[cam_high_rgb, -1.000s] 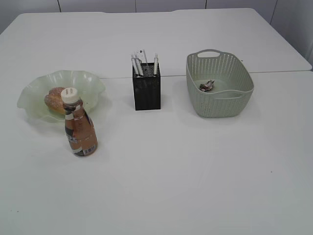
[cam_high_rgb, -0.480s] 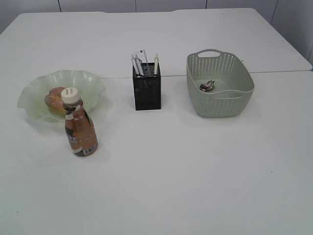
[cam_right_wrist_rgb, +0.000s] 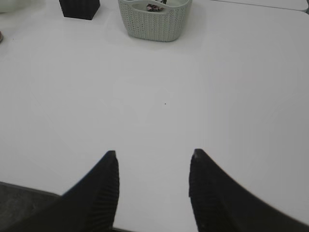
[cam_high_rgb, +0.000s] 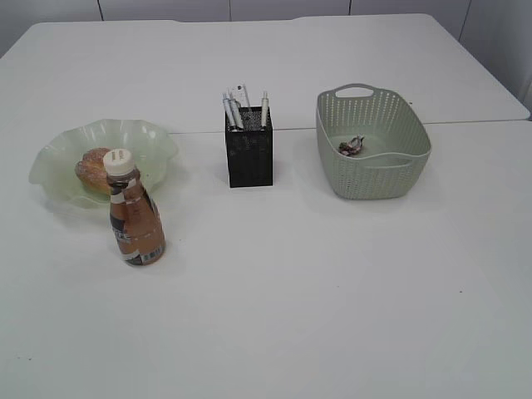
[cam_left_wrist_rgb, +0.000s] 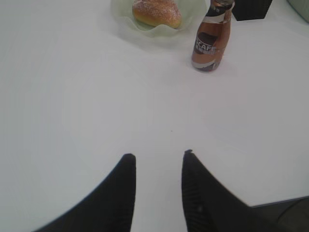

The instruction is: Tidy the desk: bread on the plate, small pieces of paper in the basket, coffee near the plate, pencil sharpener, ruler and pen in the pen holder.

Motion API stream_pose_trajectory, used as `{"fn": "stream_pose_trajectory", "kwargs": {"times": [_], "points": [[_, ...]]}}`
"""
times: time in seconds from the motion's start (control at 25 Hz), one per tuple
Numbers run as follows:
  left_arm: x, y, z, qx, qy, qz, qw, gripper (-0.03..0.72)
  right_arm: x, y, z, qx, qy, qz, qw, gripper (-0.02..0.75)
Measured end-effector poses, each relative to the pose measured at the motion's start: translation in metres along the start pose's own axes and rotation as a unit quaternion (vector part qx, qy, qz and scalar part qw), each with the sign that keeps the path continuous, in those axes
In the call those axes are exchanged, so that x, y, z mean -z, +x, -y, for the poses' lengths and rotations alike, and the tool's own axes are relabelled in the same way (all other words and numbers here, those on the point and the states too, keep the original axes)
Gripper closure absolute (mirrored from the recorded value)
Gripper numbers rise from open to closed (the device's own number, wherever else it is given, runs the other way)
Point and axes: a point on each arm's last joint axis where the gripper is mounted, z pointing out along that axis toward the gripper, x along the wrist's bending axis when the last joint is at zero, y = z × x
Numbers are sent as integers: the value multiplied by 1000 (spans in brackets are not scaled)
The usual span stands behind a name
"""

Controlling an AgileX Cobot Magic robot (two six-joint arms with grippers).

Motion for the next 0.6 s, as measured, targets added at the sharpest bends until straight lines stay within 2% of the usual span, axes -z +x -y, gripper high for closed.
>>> {"fn": "stream_pose_trajectory", "kwargs": {"times": [0.4,0.6], "points": [[0,0,0,-2,0,-1,1000,448,0,1,0,-24,3,40,999,386],[0,-1,0,7,-1,-17,1000,448,0,1,0,-34,4,56,998,386]]}}
